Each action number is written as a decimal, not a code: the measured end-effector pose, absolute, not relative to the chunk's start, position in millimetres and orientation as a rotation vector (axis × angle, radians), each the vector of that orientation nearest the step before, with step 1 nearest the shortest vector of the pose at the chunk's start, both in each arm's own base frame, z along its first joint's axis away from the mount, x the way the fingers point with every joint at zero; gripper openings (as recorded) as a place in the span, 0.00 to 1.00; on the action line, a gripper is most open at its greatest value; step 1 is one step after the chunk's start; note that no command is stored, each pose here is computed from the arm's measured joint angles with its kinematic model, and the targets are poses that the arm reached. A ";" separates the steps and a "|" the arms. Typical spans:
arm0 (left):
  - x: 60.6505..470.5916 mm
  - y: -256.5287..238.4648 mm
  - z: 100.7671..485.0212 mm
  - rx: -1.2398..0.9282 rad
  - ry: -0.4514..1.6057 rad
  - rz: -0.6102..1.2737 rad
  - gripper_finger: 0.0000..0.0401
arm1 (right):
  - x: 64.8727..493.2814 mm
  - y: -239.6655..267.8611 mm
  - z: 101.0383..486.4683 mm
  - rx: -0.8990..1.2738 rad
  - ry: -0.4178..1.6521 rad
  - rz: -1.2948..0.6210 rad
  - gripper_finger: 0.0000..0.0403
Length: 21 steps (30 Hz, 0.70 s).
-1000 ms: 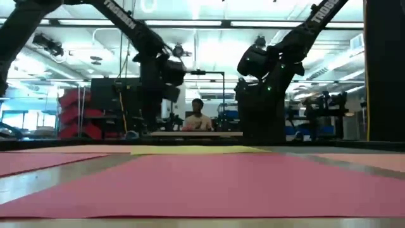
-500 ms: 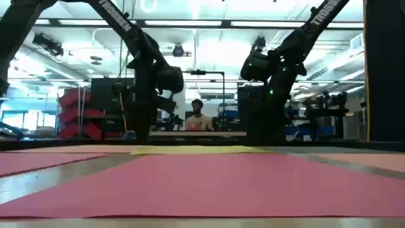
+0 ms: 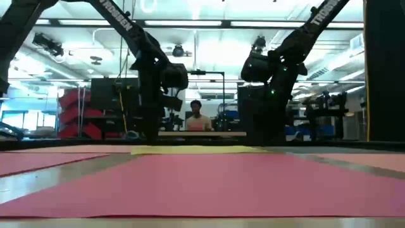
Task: Organize paper
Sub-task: Stack the yellow paper on top of the yellow paper
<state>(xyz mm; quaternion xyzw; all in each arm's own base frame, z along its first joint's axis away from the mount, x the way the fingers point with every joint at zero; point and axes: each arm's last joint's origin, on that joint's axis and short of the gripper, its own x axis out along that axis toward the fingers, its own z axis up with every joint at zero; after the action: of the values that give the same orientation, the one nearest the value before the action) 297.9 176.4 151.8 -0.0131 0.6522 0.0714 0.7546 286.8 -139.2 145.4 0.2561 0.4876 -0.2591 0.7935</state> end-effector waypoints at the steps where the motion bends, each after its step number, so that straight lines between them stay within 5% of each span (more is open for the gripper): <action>1: 298.9 176.8 150.4 -0.027 1.425 0.155 0.34 | 286.8 -139.1 145.4 0.552 1.049 -0.556 0.33; 21: 326.4 184.5 156.5 0.036 1.210 0.129 0.34 | 289.0 -139.2 146.3 0.556 1.027 -0.531 0.33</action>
<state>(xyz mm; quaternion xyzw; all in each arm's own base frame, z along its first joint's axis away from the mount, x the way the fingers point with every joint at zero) 326.4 184.5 156.5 0.0171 0.5684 0.0607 0.8203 289.0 -139.2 146.3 0.2594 0.4791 -0.2475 0.8012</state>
